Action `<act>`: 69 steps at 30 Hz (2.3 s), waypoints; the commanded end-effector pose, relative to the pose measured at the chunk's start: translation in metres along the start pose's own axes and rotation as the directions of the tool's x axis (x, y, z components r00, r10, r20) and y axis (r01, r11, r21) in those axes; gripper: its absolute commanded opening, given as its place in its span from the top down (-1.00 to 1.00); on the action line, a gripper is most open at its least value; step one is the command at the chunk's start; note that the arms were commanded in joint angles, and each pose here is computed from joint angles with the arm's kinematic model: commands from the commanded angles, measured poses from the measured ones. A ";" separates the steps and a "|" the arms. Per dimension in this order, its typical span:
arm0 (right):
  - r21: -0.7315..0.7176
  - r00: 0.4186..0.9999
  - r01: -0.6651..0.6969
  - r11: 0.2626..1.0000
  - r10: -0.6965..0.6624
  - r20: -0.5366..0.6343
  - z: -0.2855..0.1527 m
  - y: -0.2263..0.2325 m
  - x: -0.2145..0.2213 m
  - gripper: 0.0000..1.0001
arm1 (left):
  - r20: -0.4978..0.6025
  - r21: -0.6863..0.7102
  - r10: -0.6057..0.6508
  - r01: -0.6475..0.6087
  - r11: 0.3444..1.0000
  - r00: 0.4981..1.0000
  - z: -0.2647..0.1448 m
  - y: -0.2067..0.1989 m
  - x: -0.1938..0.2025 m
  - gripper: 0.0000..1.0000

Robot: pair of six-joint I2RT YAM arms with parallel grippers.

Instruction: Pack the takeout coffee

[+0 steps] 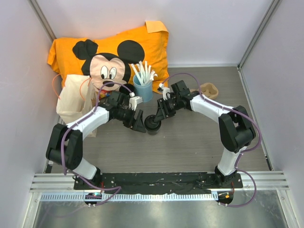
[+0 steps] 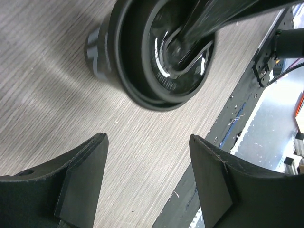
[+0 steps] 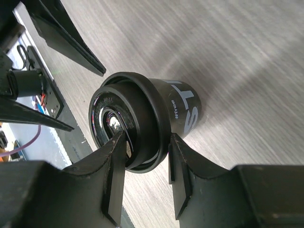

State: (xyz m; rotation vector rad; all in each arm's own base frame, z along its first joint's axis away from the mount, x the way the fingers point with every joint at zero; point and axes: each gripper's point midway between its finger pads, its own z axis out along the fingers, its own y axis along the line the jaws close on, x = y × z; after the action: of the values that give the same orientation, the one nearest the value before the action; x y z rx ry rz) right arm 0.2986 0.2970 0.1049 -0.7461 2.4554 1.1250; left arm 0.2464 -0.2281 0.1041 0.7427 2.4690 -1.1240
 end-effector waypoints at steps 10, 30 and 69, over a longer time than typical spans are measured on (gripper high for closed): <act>0.099 1.000 -0.002 0.995 0.000 0.018 0.001 -0.029 0.000 0.56 | 0.020 0.021 -0.056 0.055 0.998 0.998 0.005 0.006 -0.013 -0.47; 0.094 1.000 0.002 0.996 -0.004 0.025 0.001 -0.028 0.002 0.56 | 0.060 0.049 -0.180 0.177 0.983 0.982 0.009 0.021 -0.029 -0.46; 0.093 1.000 0.010 0.996 -0.012 0.017 0.004 -0.026 0.005 0.56 | 0.037 -0.018 -0.251 0.251 0.968 0.967 0.021 0.048 -0.025 -0.43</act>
State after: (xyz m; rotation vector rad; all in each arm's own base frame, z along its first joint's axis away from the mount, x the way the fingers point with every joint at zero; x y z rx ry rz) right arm 0.3063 0.2956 0.1049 -0.7096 2.4312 1.1375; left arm 0.2801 -0.2296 0.0842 0.4051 2.5856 -1.2844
